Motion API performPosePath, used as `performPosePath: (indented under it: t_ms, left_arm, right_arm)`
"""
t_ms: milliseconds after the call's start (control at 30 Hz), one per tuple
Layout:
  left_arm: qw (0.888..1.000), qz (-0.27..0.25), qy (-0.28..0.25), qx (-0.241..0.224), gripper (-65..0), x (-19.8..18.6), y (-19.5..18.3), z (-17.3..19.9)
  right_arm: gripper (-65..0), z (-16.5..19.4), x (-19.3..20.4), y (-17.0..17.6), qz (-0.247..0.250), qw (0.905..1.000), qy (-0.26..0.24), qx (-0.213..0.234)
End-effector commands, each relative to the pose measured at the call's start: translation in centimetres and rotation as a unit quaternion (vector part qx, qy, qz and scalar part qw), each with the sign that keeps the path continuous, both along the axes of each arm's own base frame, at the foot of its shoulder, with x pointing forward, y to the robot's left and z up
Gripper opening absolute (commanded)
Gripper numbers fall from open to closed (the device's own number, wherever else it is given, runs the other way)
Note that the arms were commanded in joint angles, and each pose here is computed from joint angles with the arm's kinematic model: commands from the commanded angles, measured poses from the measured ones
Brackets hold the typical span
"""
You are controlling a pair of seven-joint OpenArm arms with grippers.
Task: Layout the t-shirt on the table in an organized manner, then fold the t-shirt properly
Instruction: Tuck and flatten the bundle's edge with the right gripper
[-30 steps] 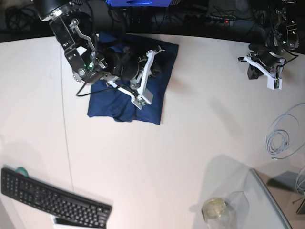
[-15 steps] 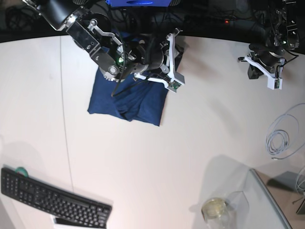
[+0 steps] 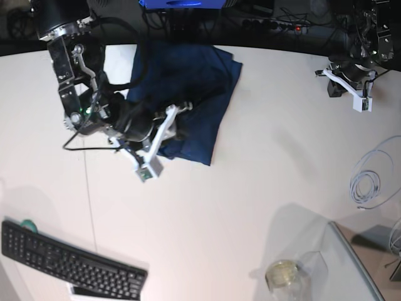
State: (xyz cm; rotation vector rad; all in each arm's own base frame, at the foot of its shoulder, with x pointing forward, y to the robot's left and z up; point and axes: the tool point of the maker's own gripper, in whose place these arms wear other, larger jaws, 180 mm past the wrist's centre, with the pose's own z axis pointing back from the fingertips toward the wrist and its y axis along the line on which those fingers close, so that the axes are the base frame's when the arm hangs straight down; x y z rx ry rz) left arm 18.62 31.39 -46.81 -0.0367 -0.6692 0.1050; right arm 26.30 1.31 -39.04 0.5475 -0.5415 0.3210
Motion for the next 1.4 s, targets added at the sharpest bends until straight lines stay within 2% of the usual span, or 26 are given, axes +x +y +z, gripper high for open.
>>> performPosePath:
  t_ms: [0,67,300,467,667,900,1067,1133,1233,1367]
  left_arm:
    - [1.0,-0.004,-0.019,0.008,-65.0,0.9,0.7,1.1]
    - [1.0,-0.004,-0.019,0.008,-65.0,0.9,0.7,1.1]
    - [1.0,-0.005,-0.025,0.009,-65.0,1.3,0.6,1.4]
    - [1.0,-0.004,-0.021,0.009,-65.0,1.0,0.7,1.2]
    - [1.0,-0.004,-0.019,0.009,-65.0,0.9,0.7,1.1]
    - [1.0,-0.004,-0.022,0.009,-65.0,1.2,0.7,1.2]
    - [1.0,-0.004,-0.022,0.009,-65.0,1.2,0.7,1.2]
    - [1.0,-0.004,-0.022,0.009,-65.0,1.2,0.7,1.2]
    - [1.0,-0.004,-0.021,0.009,-65.0,1.1,0.7,1.2]
    - [1.0,-0.004,-0.022,0.009,-65.0,1.2,0.7,1.2]
  right_arm:
    - [-43.5,0.4,0.8,0.4,-0.011,0.9997,-0.001,0.021]
    - [-43.5,-0.8,1.8,-0.6,-0.027,0.9994,0.014,0.015]
    - [-43.5,-3.5,2.1,-1.2,-0.031,0.9981,0.054,-0.001]
    - [-43.5,-3.4,3.1,-1.4,-0.047,0.9984,0.031,0.008]
    - [-43.5,-3.6,3.5,-2.6,-0.051,0.9984,0.027,-0.004]
    - [-43.5,-5.5,3.8,-3.4,-0.056,0.9968,0.054,-0.018]
    - [-44.6,-5.5,3.6,-3.0,-0.054,0.9969,0.056,-0.016]
    - [-50.4,-5.5,3.6,-2.9,-0.051,0.997,0.055,-0.015]
    - [-64.4,-5.4,3.6,-2.7,-0.05,0.9972,0.054,-0.012]
    - [-64.1,-4.4,4.0,-2.3,-0.047,0.998,0.042,-0.006]
